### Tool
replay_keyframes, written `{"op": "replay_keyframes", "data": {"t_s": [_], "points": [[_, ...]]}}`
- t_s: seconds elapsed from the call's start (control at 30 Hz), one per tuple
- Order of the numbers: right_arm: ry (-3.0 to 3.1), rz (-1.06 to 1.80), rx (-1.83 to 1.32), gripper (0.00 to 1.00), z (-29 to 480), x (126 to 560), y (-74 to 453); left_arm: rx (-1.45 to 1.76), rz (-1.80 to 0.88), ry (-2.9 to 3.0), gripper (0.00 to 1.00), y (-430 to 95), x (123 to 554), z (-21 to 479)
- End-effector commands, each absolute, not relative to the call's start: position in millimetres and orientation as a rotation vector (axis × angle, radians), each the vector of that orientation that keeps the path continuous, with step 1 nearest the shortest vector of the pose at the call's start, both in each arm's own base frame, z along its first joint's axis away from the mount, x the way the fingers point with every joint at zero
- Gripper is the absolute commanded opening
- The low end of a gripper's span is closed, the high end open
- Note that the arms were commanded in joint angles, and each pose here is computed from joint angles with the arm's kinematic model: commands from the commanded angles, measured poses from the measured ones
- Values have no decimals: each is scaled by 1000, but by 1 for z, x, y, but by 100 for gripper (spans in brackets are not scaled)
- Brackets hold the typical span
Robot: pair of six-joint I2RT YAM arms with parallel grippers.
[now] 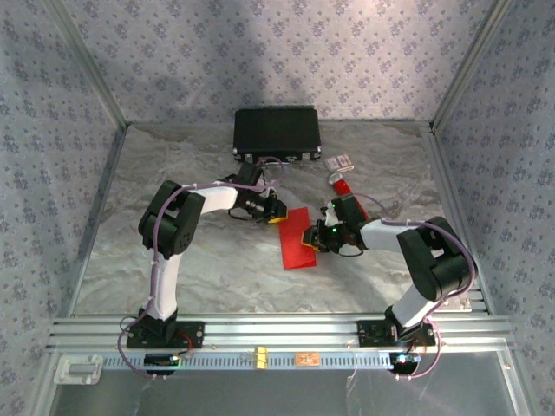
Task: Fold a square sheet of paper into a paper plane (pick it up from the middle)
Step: Fold the triangle a second time at the center of the table.
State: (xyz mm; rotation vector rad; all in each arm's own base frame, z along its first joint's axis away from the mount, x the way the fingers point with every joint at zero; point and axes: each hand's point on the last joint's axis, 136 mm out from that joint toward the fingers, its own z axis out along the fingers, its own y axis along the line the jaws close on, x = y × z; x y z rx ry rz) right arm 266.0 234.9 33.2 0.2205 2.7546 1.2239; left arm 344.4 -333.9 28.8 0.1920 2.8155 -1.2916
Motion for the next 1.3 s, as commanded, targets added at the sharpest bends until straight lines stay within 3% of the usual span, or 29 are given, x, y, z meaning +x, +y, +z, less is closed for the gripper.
{"op": "replay_keyframes", "data": {"t_s": [0.0,0.1,0.27,0.57,0.83,1.27], "points": [[2736,1243,208,13,36,273,237,199,-1258,2864,26,-331,335,32],[2716,1238,252,10,37,276,237,224,-1225,2818,38,-329,341,54],[2663,1195,399,9,40,283,236,218,-1196,2691,47,-323,348,98],[2588,1175,514,10,54,285,253,160,-1169,2488,50,-298,334,139],[2645,1201,313,22,59,280,259,156,-1165,2440,50,-277,305,133],[2691,1237,265,23,49,287,253,169,-1196,2290,50,-270,286,142]]}}
